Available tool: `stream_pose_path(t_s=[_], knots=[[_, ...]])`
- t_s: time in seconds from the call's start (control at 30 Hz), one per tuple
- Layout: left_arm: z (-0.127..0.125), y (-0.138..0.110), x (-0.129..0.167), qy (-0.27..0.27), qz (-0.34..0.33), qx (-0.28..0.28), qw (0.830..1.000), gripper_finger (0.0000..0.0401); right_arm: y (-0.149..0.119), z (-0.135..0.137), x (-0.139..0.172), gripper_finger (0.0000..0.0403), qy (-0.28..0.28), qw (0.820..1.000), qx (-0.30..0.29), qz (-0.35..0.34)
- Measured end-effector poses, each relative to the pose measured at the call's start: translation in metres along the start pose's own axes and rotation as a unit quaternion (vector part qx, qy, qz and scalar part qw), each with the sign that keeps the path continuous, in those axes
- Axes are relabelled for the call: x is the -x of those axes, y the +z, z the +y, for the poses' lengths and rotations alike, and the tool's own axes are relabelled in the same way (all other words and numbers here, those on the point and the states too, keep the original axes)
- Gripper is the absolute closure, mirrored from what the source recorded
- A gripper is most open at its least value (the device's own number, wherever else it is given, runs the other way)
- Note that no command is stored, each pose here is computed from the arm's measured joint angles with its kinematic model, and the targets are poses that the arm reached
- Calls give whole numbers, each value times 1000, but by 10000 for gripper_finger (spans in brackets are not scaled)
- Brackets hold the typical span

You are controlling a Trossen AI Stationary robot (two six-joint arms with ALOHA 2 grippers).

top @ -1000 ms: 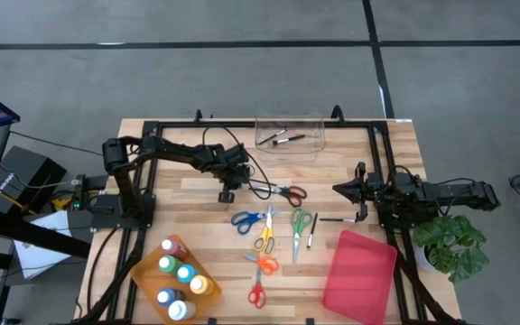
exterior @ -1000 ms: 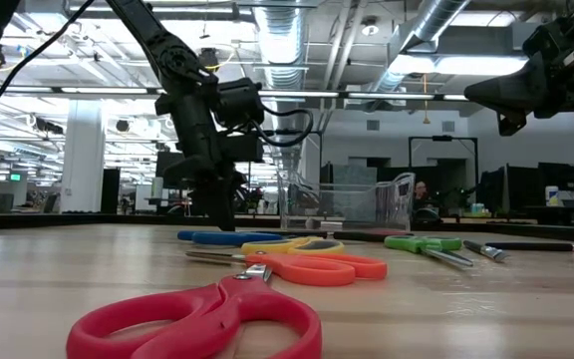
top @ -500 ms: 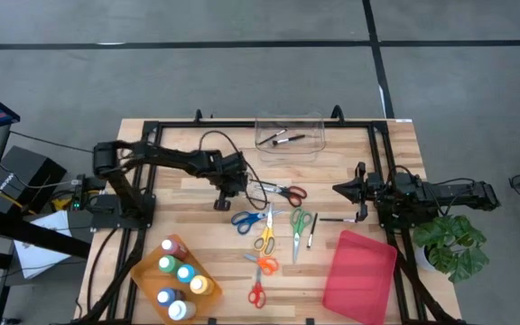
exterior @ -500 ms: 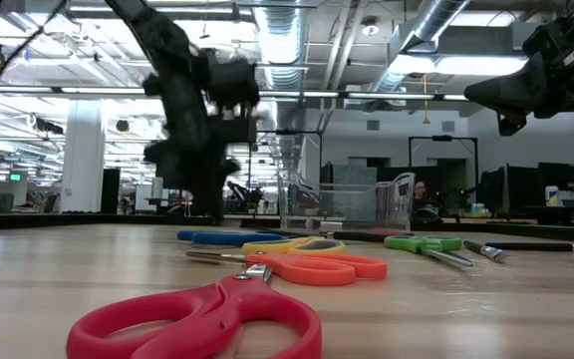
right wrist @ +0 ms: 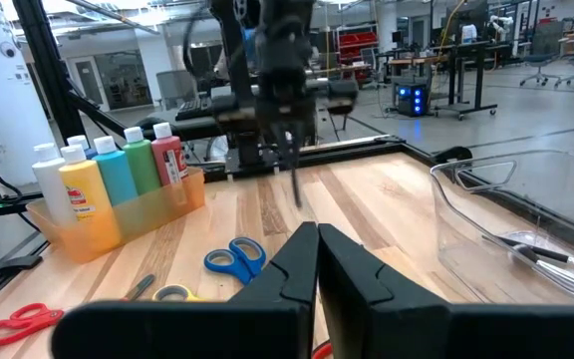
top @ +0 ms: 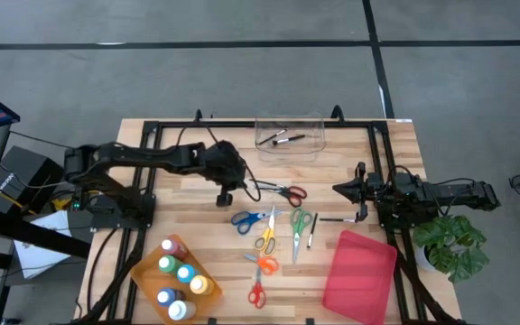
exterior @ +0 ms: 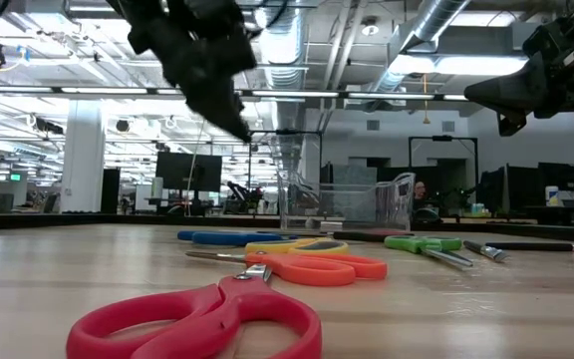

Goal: Pick & Place Paint Supplies
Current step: Put the eyeshadow brush into the transparent bin

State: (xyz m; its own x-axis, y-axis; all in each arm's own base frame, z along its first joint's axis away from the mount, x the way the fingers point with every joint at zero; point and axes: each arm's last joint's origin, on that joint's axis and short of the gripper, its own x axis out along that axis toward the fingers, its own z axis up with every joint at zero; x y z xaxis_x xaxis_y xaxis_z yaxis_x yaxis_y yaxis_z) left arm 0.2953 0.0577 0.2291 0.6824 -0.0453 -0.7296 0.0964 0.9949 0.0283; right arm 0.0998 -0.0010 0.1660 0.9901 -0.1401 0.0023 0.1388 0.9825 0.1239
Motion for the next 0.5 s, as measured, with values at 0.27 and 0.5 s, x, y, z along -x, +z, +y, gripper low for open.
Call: stream_pose_path(t_s=[0.27,0.5], knots=[[-12,24,13,-74,-120,21,990,401,0,0,0,395,0,1000,0,0],[-37,48,18,-165,-220,15,961,401,0,0,0,395,0,1000,0,0]])
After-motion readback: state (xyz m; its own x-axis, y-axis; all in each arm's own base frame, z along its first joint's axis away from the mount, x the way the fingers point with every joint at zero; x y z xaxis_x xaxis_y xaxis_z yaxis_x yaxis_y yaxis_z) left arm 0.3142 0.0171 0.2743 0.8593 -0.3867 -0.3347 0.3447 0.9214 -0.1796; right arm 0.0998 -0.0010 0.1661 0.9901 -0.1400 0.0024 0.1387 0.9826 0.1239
